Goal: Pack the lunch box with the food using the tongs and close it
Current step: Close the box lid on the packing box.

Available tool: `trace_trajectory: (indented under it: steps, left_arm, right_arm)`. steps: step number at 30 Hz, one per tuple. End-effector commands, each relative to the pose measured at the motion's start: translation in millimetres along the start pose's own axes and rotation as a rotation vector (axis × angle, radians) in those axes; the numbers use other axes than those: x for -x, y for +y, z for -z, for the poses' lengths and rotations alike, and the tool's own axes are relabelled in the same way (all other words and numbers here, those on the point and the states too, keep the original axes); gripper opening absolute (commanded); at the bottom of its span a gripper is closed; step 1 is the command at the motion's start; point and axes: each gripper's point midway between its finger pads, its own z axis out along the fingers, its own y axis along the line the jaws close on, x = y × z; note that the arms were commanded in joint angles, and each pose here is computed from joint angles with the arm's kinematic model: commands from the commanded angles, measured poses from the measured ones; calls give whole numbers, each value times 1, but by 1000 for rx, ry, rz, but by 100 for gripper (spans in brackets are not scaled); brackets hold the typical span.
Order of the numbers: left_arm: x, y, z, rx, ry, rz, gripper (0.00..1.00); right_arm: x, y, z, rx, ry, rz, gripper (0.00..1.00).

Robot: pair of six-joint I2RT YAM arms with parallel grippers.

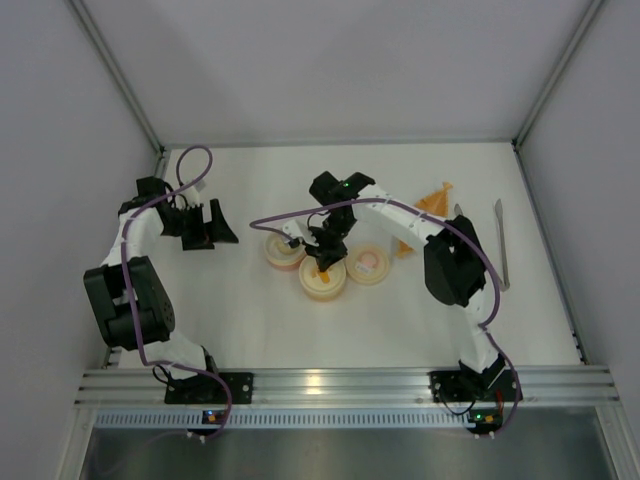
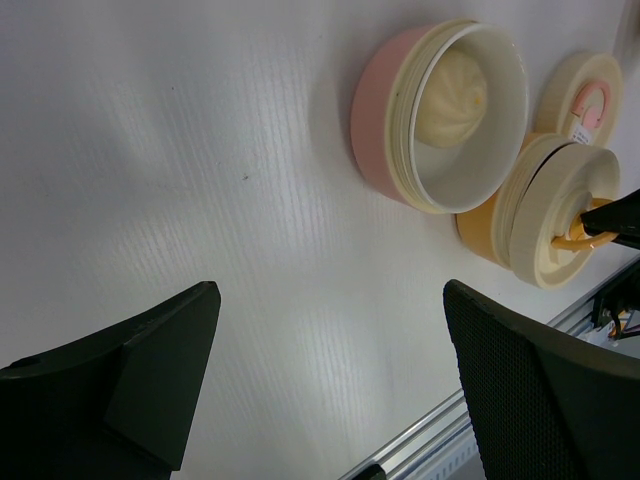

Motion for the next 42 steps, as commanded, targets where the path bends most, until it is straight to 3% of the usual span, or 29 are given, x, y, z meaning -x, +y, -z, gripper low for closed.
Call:
trace_trajectory:
  steps: [1, 42]
  left_arm:
    - [5, -2, -1, -16, -25, -21, 98]
    - [4, 1, -5, -17, -19, -11, 98]
  right_arm:
    - [10, -1, 7, 4, -45, 30, 0]
    - [-5, 2, -9, 32, -19, 10, 0]
